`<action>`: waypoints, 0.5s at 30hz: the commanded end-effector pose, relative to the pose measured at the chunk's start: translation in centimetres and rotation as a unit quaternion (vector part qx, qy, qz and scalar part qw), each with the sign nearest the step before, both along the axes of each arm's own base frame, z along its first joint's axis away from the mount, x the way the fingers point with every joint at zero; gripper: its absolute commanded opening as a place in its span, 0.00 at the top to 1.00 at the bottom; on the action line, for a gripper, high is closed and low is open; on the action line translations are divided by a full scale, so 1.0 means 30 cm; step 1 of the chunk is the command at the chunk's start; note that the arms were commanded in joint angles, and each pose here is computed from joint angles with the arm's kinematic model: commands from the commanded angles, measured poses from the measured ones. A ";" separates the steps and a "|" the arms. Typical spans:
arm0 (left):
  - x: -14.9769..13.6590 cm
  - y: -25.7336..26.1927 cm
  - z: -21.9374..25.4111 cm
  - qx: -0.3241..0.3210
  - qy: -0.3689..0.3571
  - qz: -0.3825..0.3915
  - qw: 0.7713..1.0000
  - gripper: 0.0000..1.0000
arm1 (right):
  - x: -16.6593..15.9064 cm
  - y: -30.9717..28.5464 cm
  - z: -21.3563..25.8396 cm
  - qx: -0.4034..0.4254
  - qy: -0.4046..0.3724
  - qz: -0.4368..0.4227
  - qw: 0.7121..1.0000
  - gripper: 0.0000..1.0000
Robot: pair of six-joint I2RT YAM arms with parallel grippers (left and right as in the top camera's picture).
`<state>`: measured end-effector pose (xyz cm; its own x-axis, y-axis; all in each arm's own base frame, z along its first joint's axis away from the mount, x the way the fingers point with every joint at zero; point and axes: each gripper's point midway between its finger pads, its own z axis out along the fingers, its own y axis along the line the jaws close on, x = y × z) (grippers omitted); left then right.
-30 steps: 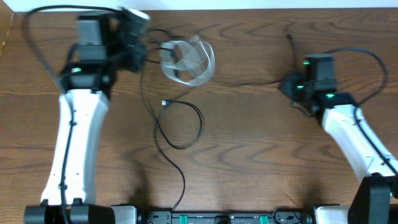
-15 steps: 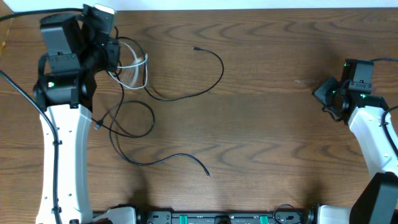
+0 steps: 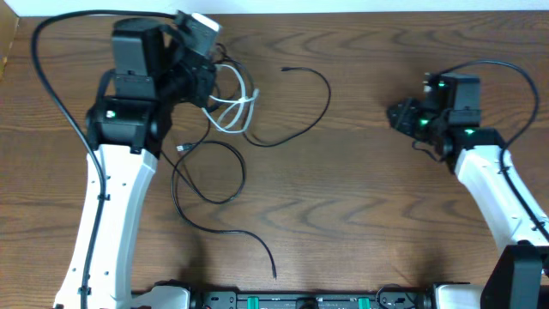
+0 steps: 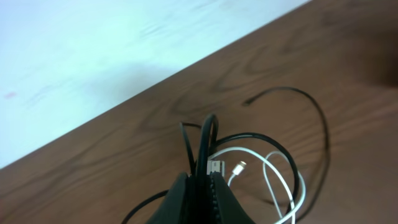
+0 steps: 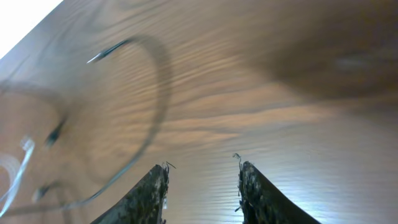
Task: Untangle cables
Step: 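Bring the right gripper back to the cables held by the left gripper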
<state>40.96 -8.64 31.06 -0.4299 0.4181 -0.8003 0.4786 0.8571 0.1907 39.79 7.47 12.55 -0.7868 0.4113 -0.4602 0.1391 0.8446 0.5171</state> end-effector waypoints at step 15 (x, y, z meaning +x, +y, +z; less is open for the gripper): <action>-0.127 -0.343 0.011 -0.057 0.021 -0.158 0.986 0.93 | -0.123 0.561 0.276 0.125 -0.161 0.296 0.933 0.62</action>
<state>37.71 -17.41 31.25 -0.3312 0.4588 -0.8245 0.6965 0.7084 0.1144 37.36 22.92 19.39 -0.7593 0.1049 -0.6422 -0.4496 0.6290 0.6342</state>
